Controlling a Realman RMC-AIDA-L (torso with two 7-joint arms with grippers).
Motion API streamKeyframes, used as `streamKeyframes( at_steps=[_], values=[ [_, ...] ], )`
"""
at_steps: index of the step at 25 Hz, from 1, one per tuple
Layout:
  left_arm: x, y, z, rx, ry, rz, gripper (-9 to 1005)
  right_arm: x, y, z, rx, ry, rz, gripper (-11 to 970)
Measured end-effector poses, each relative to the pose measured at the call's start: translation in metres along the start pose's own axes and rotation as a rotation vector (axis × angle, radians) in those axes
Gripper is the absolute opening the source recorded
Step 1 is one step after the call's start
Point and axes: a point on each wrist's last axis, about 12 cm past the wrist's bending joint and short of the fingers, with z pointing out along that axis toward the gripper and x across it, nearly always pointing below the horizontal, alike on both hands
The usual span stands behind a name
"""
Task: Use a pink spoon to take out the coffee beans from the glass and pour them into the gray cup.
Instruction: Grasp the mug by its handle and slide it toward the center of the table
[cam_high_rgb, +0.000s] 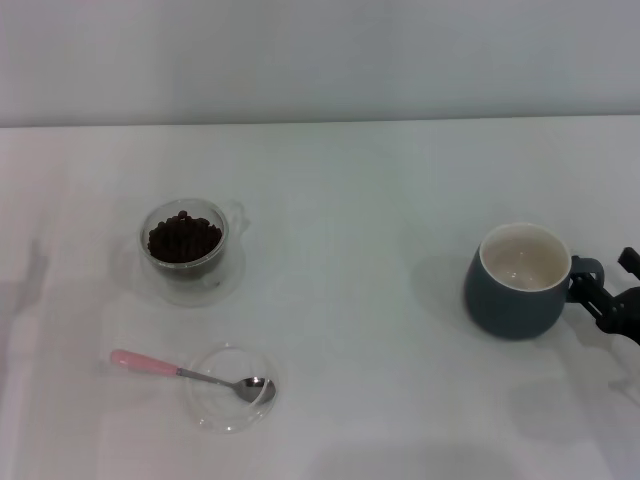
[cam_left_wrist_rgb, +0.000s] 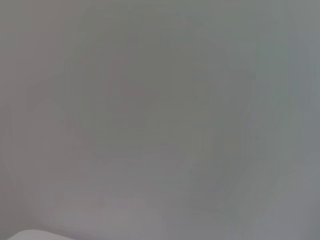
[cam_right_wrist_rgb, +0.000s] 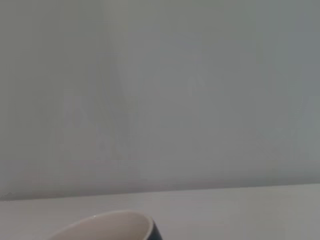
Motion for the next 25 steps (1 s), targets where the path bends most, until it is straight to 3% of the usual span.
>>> streamKeyframes(
  at_steps=[4, 10, 20, 25],
  values=[
    [0.000, 0.002, 0.000, -0.011, -0.003, -0.003, 795, 0.000, 0.003, 0.006, -0.012, 0.015, 0.000, 860],
    [0.000, 0.003, -0.001, -0.014, 0.000, -0.002, 796, -0.002, 0.009, 0.012, -0.031, 0.007, 0.008, 675],
    [0.000, 0.005, -0.002, -0.027, -0.004, -0.004, 795, -0.003, 0.028, 0.024, -0.085, 0.004, 0.047, 222],
    [-0.001, 0.006, -0.002, -0.036, -0.007, -0.006, 796, -0.004, 0.042, 0.033, -0.155, 0.017, 0.032, 195]
  ],
)
